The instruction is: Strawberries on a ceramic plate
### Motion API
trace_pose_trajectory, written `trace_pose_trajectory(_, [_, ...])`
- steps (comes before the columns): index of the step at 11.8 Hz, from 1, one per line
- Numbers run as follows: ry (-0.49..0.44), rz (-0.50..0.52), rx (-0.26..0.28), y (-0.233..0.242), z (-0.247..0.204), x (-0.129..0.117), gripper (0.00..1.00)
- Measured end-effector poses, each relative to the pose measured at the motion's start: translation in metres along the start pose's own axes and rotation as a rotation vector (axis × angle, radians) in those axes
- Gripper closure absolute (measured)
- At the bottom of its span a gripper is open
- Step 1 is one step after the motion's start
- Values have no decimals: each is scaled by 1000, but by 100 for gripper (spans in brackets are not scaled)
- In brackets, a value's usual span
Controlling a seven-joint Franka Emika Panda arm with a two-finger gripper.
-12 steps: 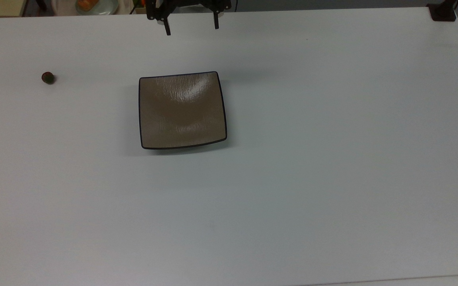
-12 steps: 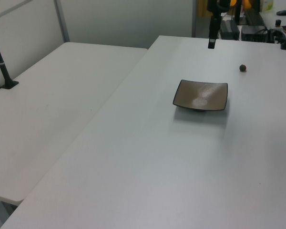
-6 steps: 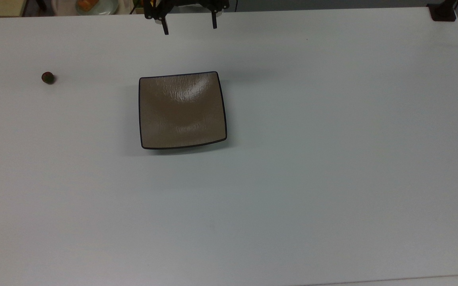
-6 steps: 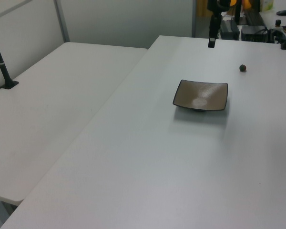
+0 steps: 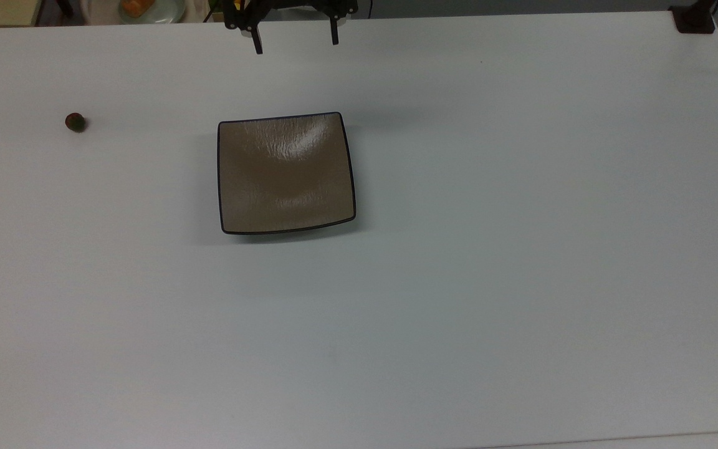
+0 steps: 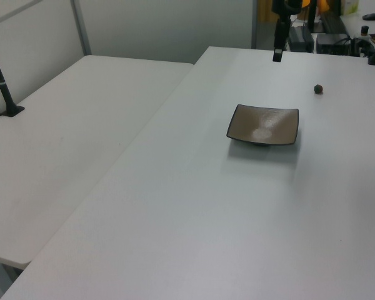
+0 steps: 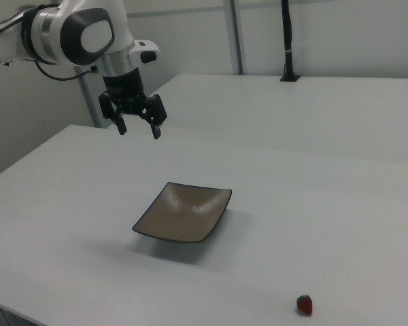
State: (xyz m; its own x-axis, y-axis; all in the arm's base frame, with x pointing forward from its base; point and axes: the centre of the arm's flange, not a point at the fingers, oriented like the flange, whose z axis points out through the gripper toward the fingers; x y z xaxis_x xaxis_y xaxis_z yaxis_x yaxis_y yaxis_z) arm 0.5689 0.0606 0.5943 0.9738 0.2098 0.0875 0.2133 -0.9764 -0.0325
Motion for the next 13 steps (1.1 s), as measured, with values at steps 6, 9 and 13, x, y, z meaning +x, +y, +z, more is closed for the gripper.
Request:
trace_pose_trajectory(6, [2, 14, -2, 8, -1, -1, 0])
trace_pose_trajectory(9, [-2, 10, -3, 15, 1, -2, 0])
trace_pose_trajectory(13, [-19, -129, -9, 81, 7, -15, 0])
